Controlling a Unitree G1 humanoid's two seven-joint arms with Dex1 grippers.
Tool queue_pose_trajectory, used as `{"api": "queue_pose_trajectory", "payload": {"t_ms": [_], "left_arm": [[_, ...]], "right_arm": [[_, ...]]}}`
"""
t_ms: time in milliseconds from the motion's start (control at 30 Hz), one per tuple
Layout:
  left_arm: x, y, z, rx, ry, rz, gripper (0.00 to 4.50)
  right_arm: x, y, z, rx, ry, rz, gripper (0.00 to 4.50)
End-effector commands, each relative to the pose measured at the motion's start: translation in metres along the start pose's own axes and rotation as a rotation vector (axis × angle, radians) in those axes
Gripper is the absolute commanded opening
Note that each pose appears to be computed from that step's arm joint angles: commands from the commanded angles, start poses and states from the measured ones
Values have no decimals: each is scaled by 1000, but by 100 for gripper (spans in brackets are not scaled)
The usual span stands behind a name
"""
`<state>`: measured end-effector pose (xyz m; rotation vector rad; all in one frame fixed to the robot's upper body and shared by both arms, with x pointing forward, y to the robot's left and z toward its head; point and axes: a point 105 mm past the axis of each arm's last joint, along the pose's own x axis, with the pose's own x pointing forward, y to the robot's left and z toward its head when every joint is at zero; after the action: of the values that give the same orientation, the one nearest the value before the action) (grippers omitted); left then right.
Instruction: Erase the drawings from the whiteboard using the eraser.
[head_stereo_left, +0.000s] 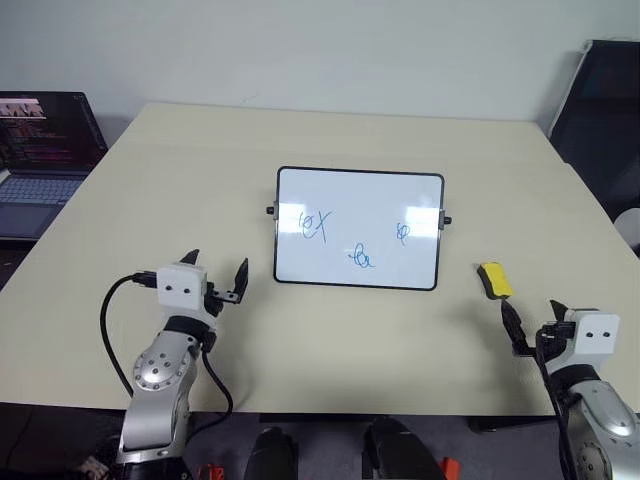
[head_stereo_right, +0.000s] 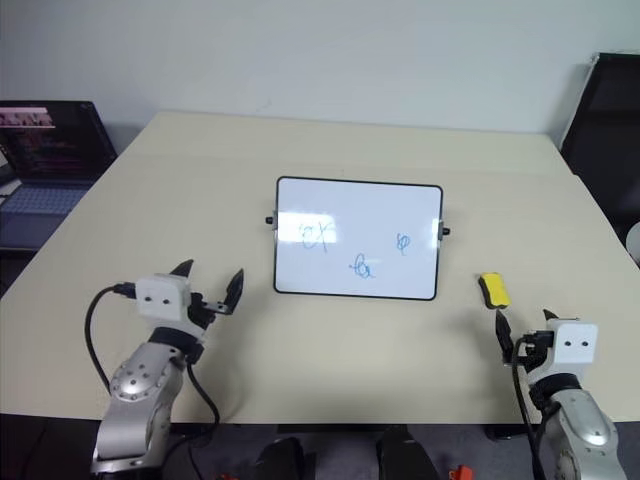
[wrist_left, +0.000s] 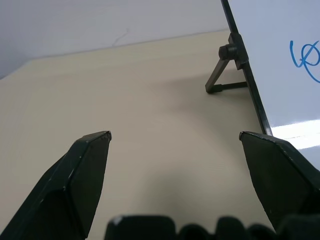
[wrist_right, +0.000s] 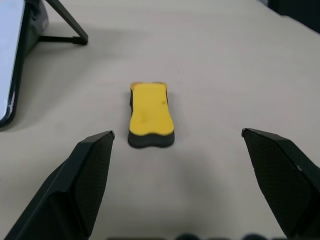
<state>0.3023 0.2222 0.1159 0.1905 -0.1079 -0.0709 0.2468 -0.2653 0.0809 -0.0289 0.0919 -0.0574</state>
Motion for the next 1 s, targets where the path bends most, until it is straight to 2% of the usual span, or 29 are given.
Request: {"api": "queue_pose_trajectory", "payload": {"t_ms": [33, 200, 400, 567, 667, 900, 1000], "left_arm": [[3, 0, 18, 5, -63, 9, 450], [3, 7, 25, -1, -68, 42, 450], [-1, 14, 40, 73, -99, -53, 450], [4, 0, 74, 154, -202, -351, 450], [14, -17, 100, 138, -252, -539, 450], [20, -53, 141, 81, -265, -912, 450], [14, -73, 151, 65, -252, -1080, 450]], "right_arm": [[3, -6, 12, 0, -14, -34, 446], [5, -9, 20, -20, -30, -45, 446], [14, 16, 39, -64, -84, 77, 446], [21, 33, 55, -51, -102, 133, 446], [23, 35, 60, -61, -39, 124, 446], [29, 51, 66, 79, 96, 122, 446], [35, 42, 69, 78, 128, 105, 446]]}}
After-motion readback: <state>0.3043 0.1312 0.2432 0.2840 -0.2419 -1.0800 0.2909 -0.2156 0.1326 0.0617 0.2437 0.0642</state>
